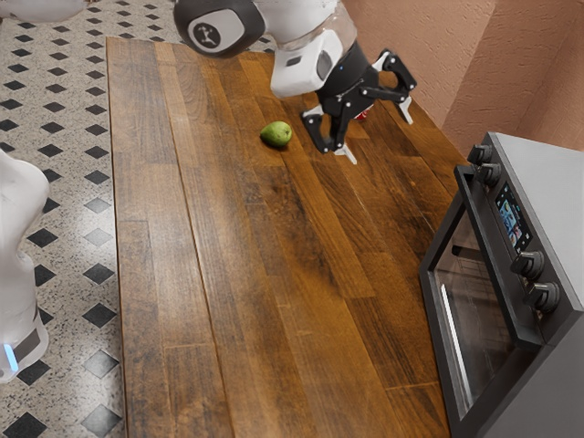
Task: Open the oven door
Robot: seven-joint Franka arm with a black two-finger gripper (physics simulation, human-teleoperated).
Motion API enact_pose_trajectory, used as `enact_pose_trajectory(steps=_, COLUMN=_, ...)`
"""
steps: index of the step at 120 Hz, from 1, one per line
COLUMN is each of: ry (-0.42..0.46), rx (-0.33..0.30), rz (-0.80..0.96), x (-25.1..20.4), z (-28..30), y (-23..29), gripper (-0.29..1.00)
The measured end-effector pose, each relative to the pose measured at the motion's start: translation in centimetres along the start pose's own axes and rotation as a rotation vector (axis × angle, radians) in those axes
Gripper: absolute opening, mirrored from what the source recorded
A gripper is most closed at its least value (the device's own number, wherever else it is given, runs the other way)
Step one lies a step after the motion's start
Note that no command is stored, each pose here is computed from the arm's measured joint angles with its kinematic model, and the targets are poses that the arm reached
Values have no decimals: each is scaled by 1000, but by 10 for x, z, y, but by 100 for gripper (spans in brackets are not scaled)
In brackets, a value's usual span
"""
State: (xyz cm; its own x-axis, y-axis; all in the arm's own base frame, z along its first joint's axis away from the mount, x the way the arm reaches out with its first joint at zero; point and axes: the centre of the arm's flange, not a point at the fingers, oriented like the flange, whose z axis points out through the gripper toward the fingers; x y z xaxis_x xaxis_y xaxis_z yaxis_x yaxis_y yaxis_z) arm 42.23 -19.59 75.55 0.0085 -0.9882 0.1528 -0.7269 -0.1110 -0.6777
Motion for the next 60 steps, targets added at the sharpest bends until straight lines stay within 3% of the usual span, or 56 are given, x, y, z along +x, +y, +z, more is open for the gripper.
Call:
enact_pose_trajectory(steps=49, ry=105, rx=77, rz=272, x=63, z=17, y=31, gripper=70)
enact_pose_trajectory(steps=60, ry=108, rx=63, rz=300, x=68, z=31, y=32, gripper=70)
